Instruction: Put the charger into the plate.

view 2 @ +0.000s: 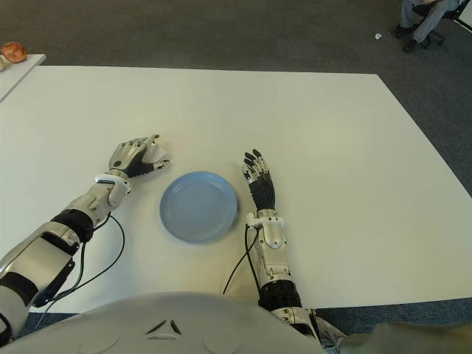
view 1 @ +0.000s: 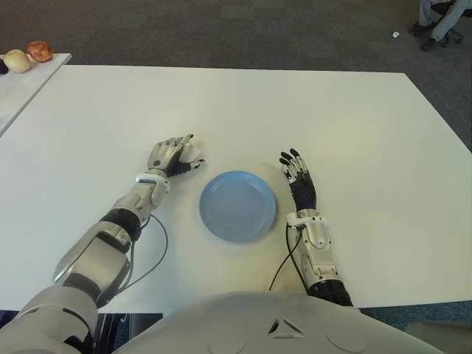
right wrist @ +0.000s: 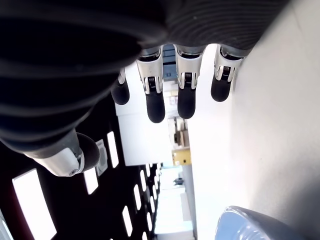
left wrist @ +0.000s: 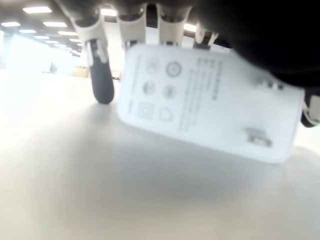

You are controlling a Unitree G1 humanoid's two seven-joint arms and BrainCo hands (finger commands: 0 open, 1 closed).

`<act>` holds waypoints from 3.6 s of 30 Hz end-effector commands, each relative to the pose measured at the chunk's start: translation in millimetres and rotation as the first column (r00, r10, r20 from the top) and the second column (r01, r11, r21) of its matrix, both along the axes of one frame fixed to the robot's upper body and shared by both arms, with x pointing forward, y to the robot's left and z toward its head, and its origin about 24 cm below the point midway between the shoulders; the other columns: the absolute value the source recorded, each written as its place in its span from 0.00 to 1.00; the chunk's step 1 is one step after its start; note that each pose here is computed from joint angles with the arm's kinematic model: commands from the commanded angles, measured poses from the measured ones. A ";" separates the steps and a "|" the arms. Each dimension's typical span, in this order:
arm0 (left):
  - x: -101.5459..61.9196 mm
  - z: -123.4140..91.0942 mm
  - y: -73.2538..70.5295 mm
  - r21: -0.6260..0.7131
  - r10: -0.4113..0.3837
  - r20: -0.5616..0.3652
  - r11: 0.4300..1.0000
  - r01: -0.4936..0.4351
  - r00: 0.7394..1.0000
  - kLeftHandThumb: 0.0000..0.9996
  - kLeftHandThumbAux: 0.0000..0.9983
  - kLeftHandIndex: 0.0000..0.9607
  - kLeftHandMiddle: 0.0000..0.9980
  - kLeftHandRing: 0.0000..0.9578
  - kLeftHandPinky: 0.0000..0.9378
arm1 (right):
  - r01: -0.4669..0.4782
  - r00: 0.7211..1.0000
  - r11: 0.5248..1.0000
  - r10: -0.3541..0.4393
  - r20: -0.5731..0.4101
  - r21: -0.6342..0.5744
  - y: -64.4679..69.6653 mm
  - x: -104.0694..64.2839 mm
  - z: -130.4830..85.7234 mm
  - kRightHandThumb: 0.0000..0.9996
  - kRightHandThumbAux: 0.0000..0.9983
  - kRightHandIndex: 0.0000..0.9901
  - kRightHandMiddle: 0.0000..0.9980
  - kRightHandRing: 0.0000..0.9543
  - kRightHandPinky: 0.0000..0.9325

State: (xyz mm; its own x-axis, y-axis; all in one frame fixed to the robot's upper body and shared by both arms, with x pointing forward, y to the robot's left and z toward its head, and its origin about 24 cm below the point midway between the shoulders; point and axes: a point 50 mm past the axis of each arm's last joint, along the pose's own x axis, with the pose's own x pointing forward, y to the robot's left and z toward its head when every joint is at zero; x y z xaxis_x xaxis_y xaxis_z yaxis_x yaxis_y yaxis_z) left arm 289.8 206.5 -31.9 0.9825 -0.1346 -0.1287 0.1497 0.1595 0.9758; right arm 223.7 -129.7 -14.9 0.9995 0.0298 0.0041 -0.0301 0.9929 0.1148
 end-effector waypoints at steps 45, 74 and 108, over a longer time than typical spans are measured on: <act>-33.6 -31.0 19.2 0.163 -0.014 -0.285 0.985 0.062 0.959 0.43 0.38 0.12 0.15 0.19 0.30 | -0.009 0.999 1.000 0.010 -0.033 0.028 5.4 -1.6 -3.0 0.00 0.50 0.06 0.17 0.12 0.06; -39.7 -33.3 18.3 0.142 -0.003 -0.217 0.989 0.035 0.976 0.61 0.44 0.39 0.55 0.59 0.58 | -0.008 0.999 1.000 0.009 -0.040 0.024 4.1 -2.4 -1.9 0.00 0.49 0.05 0.17 0.12 0.05; -45.5 -29.1 11.1 0.060 0.036 -0.098 0.998 -0.030 0.995 0.75 0.70 0.46 0.86 0.89 0.89 | -0.001 0.999 0.999 0.002 -0.033 0.033 3.7 -4.7 1.5 0.00 0.48 0.06 0.18 0.13 0.05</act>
